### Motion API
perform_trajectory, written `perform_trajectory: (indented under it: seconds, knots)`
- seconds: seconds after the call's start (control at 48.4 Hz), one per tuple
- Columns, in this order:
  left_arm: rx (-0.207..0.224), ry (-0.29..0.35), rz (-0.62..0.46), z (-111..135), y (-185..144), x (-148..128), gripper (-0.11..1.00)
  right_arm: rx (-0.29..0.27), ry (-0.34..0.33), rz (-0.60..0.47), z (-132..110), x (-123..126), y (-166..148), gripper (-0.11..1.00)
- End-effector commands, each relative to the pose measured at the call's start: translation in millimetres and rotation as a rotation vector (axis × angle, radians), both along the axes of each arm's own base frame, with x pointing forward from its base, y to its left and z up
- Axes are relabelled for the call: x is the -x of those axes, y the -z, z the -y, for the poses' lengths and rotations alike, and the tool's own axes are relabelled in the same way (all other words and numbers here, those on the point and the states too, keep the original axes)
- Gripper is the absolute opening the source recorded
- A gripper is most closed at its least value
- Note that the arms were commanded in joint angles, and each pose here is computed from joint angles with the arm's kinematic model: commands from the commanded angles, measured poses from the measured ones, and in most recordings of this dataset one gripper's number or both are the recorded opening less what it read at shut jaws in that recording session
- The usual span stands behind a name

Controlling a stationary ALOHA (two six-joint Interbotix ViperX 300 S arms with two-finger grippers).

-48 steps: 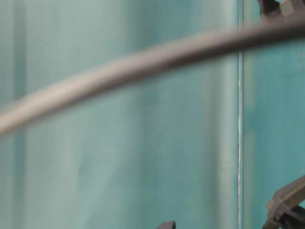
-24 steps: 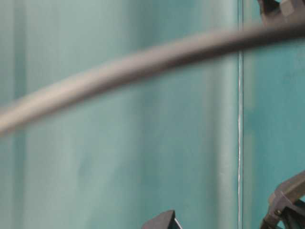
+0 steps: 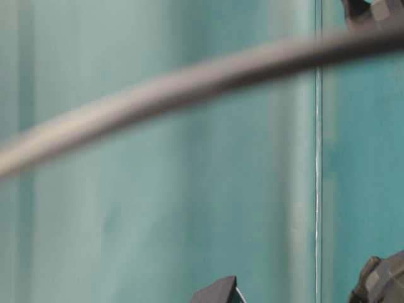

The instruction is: Insert the wire through the hole in the metal fitting marked with a red label.

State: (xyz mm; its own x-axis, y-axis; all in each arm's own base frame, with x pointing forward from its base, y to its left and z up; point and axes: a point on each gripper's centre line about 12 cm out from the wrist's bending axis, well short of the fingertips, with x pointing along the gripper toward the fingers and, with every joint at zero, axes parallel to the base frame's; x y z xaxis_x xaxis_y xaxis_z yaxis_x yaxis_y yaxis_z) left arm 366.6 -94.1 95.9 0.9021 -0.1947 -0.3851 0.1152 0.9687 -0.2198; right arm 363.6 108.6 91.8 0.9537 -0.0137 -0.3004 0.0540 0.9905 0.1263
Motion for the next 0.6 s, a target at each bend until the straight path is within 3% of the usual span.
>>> perform_trajectory:
  seconds: [0.0, 0.414, 0.496, 0.579]
  knots:
    - [0.008, 0.003, 0.041, 1.7, -12.5, -5.6, -0.10, -0.015, 0.001, 0.034, -1.8, -6.3, -11.2, -0.01]
    - [0.007, 0.003, 0.039, 1.6, -12.1, -5.1, -0.10, -0.037, -0.010, 0.022, -4.1, -6.6, -20.0, 0.00]
    - [0.008, 0.003, 0.041, 1.7, -12.5, -5.6, -0.10, -0.037, -0.012, 0.020, -4.6, -7.3, -20.2, 0.12]
    - [0.007, 0.005, 0.039, 2.1, -12.2, -4.6, -0.10, -0.038, -0.012, 0.020, -4.6, -7.3, -20.7, 0.32]
